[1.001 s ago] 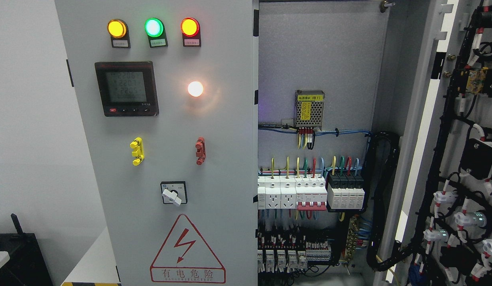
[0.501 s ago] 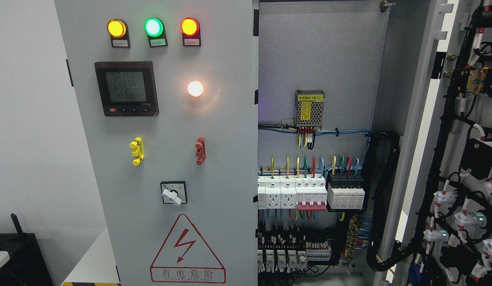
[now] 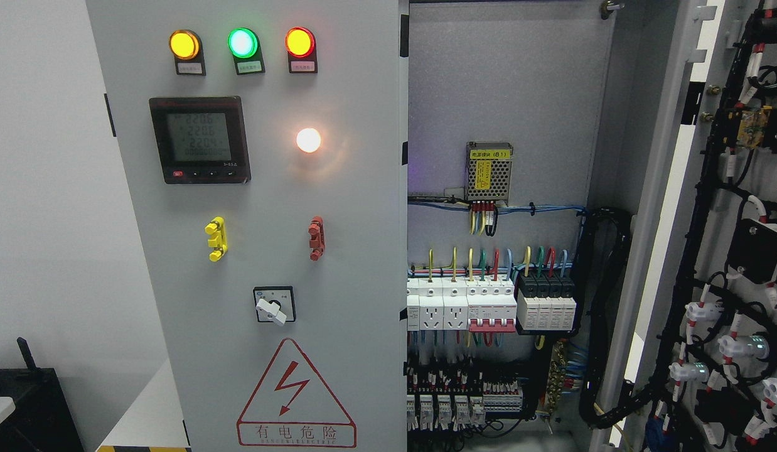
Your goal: Open door with both hands
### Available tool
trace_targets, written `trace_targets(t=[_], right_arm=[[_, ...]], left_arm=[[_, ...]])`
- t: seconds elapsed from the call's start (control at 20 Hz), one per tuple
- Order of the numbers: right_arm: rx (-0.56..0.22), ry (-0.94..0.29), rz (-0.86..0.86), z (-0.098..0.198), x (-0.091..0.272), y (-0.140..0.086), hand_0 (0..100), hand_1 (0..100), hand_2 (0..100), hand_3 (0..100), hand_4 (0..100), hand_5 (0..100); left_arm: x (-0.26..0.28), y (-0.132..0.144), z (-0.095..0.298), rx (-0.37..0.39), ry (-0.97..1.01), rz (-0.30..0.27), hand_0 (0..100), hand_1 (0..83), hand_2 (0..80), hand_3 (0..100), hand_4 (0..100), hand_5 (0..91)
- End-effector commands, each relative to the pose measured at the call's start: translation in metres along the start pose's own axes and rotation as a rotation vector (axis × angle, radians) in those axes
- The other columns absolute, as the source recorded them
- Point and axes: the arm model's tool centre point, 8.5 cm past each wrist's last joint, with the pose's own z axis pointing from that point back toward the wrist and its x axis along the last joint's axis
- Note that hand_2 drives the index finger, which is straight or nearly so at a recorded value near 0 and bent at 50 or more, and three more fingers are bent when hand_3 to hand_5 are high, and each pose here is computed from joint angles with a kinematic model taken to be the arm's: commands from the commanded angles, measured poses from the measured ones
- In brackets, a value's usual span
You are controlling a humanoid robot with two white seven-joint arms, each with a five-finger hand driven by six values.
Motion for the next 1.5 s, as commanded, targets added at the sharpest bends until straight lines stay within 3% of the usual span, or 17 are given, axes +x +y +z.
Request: trace_targets(t=[0.0, 0.6, 0.95, 1.45], right_arm=[[0.014, 0.044, 0.029, -0.025, -0.018, -0.009, 0, 0, 0, 0, 0, 0], [0.096, 0.006, 0.042, -0.074, -0.001, 0.008, 0, 0, 0, 0, 0, 0], [0.128, -0.075, 0.045, -0.093, 0.028, 0.019, 0, 0, 0, 0, 0, 0], [0.158, -0.091, 0.055, -0.113, 0.045, 0.026, 0, 0, 0, 0, 0, 0]], left_arm=[[-0.005, 0.005, 0.001, 0.007, 0.008, 0.002, 0, 0.0, 0.0, 0, 4, 0.0], [-0.005, 0.005, 0.001, 0.007, 0.008, 0.002, 0, 0.0, 0.0, 0, 4, 0.0], [-0.005, 0.005, 0.001, 0.007, 0.008, 0.002, 0, 0.0, 0.0, 0, 4, 0.0], [-0.005, 0.005, 0.001, 0.007, 0.008, 0.002, 0, 0.0, 0.0, 0, 4, 0.0]])
